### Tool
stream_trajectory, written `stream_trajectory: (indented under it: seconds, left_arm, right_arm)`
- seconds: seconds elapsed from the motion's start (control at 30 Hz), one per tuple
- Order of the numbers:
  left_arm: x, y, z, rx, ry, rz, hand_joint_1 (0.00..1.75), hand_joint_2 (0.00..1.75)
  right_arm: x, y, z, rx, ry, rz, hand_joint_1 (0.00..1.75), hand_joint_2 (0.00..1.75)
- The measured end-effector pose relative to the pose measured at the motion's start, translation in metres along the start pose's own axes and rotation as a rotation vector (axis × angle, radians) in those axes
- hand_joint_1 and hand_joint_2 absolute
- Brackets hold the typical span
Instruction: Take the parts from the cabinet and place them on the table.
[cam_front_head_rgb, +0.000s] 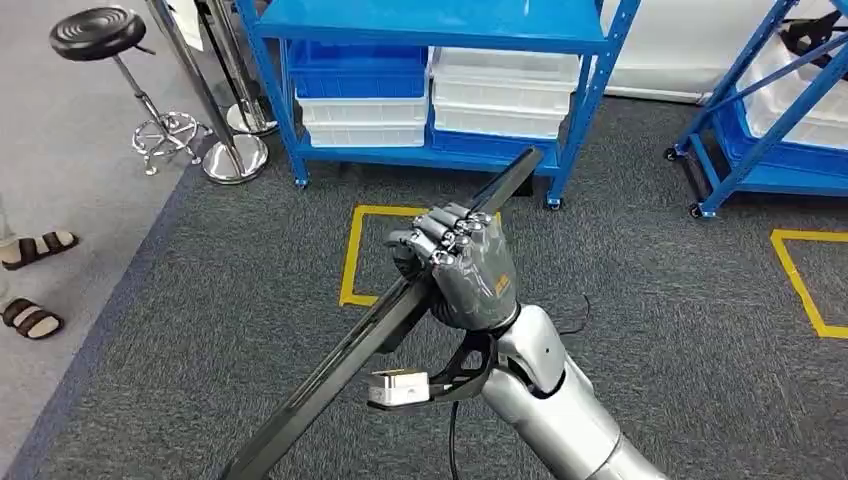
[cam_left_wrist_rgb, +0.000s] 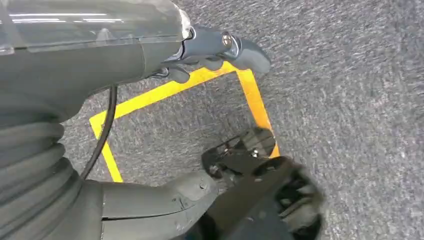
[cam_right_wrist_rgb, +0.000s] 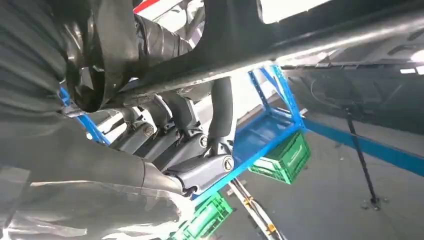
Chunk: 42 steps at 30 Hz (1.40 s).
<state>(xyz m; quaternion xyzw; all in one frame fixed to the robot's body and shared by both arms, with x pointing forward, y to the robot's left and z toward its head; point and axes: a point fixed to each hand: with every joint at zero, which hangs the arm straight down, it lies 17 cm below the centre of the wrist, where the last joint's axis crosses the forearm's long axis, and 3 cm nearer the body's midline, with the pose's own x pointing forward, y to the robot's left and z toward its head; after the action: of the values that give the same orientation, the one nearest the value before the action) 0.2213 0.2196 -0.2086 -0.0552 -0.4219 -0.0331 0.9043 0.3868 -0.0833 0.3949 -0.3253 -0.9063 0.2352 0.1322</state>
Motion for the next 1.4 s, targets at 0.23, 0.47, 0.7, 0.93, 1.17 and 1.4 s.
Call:
stream_trajectory:
  seconds: [0.23,0.47,0.7,0.93,1.17,1.4]
  left_arm:
    - [0.0003,0.0028,-0.0001,0.003,-0.001,-0.003,0.00,1.75]
    - [0.0018,0.0034,-0.0007,0.004,-0.005,-0.003,0.00,1.75]
    - [0.0033,-0.0011,-0.0013,-0.002,-0.009,0.001,0.00,1.75]
    - [0.0040,0.0001,-0.0010,0.002,-0.016,0.004,0.00,1.75]
    - [0.0025,0.0013,0.0001,0.007,-0.015,0.012,0.00,1.75]
    - [0.0026,0.0010,0.0004,0.008,-0.017,0.013,0.00,1.75]
  right_arm:
    - [0.0006,0.0003,-0.0001,0.001,-0.004,0.005,1.75,1.75]
    - [0.0025,0.0007,-0.0013,0.005,-0.020,0.028,1.75,1.75]
    - [0.0025,0.0019,-0.0009,0.011,-0.027,0.040,1.75,1.75]
    - [0.0052,0.0035,-0.0054,0.018,-0.040,0.042,1.75,1.75]
    - [0.0048,0.0073,-0.0036,0.029,-0.033,0.038,1.75,1.75]
    - [0.0054,0.0065,-0.0051,0.026,-0.035,0.038,1.75,1.75]
